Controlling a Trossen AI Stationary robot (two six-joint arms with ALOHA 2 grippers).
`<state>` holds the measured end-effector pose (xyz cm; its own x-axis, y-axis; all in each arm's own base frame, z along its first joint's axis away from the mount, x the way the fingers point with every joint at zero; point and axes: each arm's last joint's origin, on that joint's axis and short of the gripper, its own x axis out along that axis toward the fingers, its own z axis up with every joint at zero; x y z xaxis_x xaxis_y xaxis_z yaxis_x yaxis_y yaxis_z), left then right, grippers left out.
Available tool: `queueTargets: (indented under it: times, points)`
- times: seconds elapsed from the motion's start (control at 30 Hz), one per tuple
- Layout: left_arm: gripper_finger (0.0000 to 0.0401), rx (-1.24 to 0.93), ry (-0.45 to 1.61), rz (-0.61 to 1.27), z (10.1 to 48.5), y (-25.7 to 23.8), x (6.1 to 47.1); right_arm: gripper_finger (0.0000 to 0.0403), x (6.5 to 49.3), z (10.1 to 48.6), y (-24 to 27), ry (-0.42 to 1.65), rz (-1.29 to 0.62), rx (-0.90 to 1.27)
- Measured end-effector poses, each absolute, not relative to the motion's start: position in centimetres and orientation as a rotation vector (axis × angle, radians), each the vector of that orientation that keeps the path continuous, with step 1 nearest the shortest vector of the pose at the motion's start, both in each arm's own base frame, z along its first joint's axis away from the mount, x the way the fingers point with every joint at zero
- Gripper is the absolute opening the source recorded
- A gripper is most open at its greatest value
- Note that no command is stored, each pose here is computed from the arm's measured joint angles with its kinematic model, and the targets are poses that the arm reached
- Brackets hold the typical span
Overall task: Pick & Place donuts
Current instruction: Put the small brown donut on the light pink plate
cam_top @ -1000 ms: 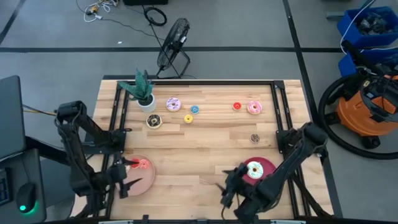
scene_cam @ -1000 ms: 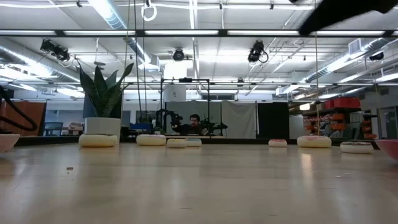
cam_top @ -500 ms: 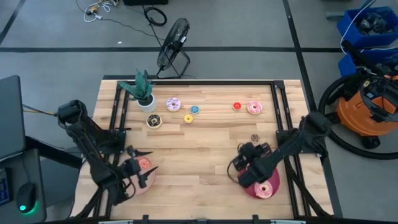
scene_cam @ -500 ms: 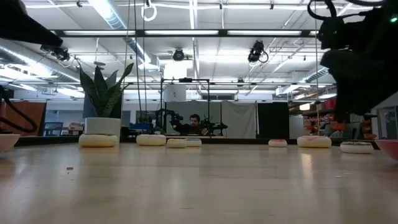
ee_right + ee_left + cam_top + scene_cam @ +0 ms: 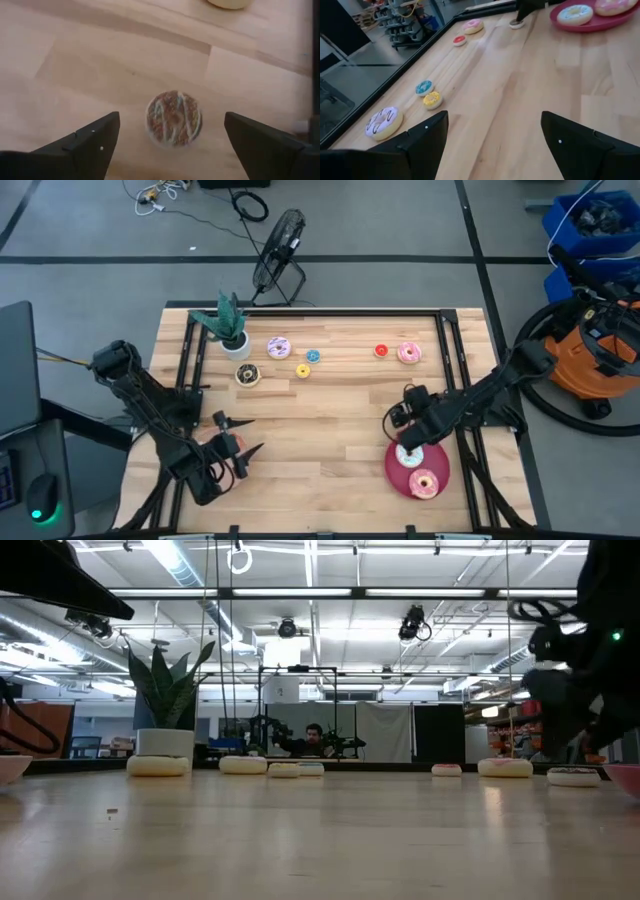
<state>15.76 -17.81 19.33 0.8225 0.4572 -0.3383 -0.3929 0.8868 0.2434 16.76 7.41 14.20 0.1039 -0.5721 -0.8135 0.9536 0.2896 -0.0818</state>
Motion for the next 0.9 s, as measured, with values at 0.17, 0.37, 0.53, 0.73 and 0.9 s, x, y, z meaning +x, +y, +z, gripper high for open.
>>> queueTargets:
  times: [0.17,0.37,0.53,0.73,0.9]
  points:
    - [0.0323,0.161,0.401,0.467,19.3,-17.6,16.1,0.0375,16.3,12.0,5.7,0.805,-1.248,0.587]
    - [0.0323,0.161,0.402,0.468,19.3,-17.6,16.1,0.0363,16.4,10.4,4.7,0.785,-1.181,0.612]
    - [0.0323,0.147,0.402,0.462,19.4,-17.7,16.1,0.0337,16.6,10.2,4.7,0.774,-1.134,0.583]
    - [0.0323,0.130,0.395,0.459,19.4,-17.8,16.2,0.0285,16.6,10.1,5.1,0.782,-1.095,0.564]
    - [0.0323,0.107,0.385,0.456,19.5,-18.0,16.3,0.0230,16.7,10.2,5.2,0.793,-1.064,0.531]
